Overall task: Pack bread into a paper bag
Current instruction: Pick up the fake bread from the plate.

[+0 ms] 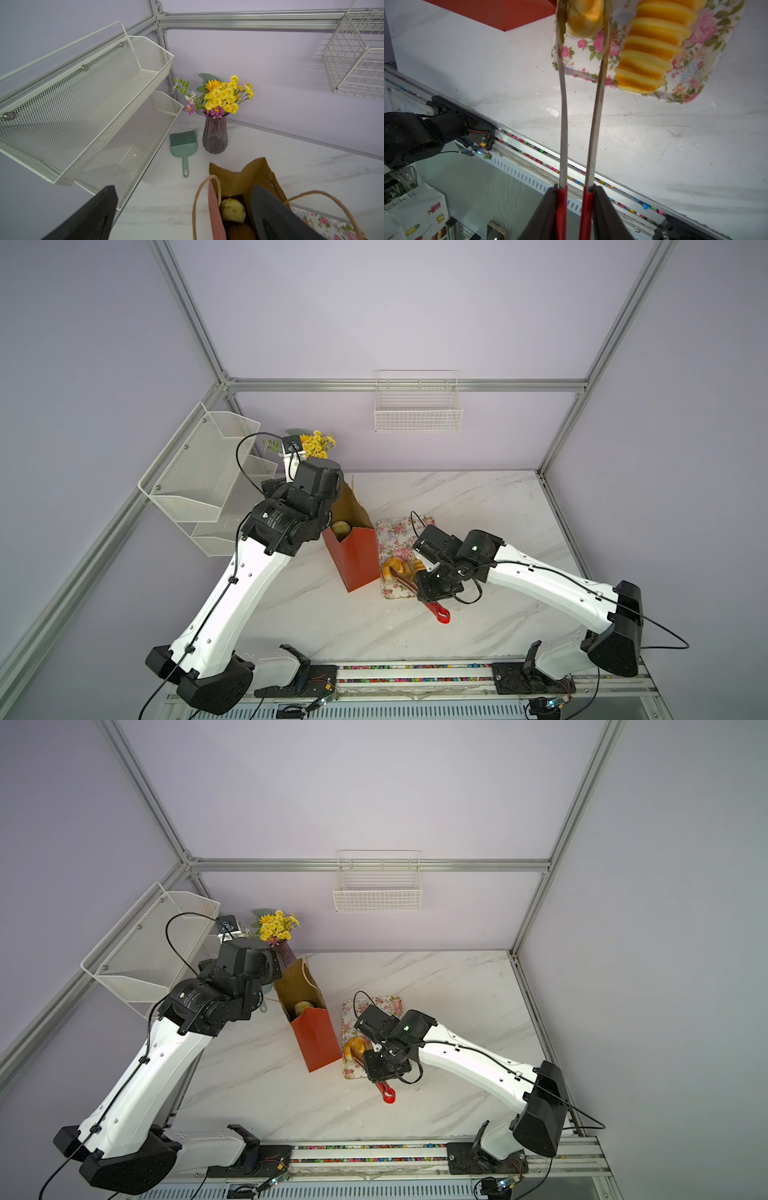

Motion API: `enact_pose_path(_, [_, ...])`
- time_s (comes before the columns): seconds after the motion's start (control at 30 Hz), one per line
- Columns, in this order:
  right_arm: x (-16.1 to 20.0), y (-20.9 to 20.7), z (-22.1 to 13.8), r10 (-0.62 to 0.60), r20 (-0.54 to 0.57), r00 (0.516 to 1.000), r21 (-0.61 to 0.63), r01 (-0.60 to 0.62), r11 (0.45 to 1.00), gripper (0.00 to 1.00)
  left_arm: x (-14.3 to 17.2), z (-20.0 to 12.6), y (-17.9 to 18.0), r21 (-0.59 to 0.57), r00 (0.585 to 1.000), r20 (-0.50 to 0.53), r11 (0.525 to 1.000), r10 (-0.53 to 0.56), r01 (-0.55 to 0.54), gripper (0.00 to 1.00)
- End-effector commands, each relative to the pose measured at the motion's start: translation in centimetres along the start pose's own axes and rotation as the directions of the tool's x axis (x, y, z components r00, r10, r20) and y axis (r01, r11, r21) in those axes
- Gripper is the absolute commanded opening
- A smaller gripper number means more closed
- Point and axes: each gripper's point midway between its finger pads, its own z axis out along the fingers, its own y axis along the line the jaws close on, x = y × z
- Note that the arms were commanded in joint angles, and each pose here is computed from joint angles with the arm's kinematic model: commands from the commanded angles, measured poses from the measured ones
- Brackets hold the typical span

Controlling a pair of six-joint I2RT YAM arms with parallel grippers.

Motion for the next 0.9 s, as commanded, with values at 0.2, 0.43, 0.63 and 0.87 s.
enact_pose_path(0.2, [-1.7,1.0,-2.5,0.020,0.073,0.997,-0.027,-0.018,0.999,0.00,-1.5,-0.9,0.7,0.011,0.998,0.046,0.999,-0.044,0.044,1.00])
enact_pose_path(0.43, [-4.3,1.4,-9.5,-0.057,0.249,0.967,0.040,0.049,0.998,0.00,-1.6,-1.0,0.6,0.017,0.998,0.046,0.999,-0.052,0.051,1.00])
enact_pose_path(0.63, [-8.5,4.3,-18.5,-0.192,0.479,0.857,0.069,0.181,0.981,0.00,-1.5,-0.9,0.3,0.030,0.997,0.040,0.998,-0.059,0.057,1.00])
enact_pose_path(0.87, [-11.5,10.9,-23.5,-0.248,0.644,0.724,-0.077,0.384,0.920,0.00,-1.4,-1.2,0.5,0.037,0.997,0.040,0.997,-0.069,0.067,1.00])
